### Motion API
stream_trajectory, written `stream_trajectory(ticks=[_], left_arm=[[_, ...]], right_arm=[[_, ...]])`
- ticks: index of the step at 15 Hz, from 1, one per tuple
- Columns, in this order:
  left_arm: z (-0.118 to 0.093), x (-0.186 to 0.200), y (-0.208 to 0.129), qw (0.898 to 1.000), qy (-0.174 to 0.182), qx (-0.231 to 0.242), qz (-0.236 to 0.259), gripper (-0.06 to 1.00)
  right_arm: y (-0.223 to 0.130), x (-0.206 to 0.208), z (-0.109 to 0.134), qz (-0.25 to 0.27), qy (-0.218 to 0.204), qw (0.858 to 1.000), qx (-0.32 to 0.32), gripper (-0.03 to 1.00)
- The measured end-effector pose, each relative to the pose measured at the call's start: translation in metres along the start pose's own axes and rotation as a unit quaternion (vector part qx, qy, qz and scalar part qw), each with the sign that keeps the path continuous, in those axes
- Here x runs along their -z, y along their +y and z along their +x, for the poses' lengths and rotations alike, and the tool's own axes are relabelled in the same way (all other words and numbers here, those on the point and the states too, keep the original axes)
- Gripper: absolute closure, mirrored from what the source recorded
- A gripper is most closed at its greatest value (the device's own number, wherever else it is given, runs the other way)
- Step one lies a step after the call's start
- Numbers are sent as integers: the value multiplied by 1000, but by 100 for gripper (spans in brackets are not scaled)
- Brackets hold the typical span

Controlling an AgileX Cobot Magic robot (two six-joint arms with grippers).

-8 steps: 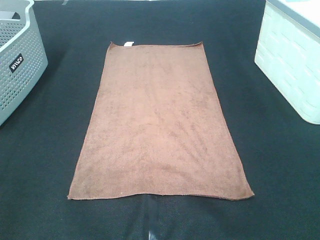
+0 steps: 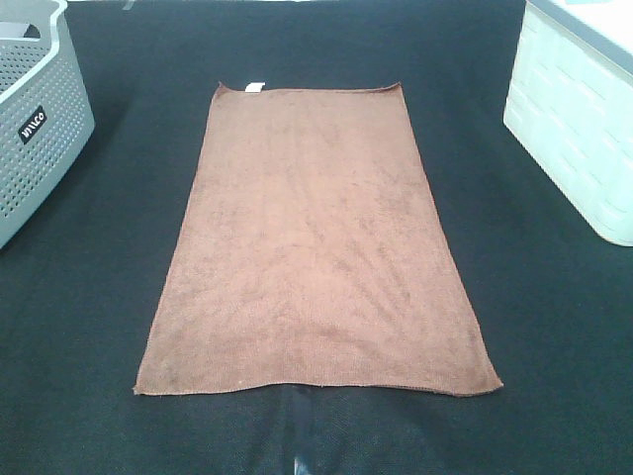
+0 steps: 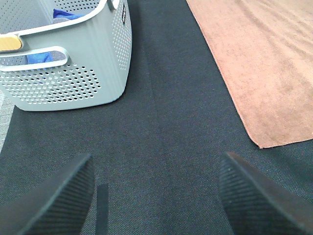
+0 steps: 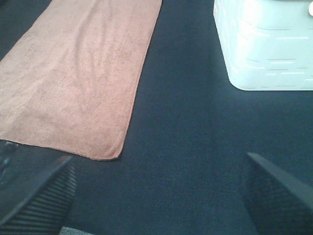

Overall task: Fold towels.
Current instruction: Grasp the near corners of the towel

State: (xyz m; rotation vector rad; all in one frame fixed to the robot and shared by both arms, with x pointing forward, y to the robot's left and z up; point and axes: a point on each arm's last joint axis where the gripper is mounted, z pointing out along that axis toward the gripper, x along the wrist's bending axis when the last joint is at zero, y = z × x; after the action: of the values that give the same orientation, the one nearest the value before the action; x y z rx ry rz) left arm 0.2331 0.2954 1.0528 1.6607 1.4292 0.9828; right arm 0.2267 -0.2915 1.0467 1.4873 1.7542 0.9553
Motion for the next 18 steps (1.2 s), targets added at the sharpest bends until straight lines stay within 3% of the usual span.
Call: stream_trajectory(ticks=[18], left_arm=[[0,0,0,1000,0,0,0,26]], right_arm=[[0,0,0,0,0,1000,0,11]])
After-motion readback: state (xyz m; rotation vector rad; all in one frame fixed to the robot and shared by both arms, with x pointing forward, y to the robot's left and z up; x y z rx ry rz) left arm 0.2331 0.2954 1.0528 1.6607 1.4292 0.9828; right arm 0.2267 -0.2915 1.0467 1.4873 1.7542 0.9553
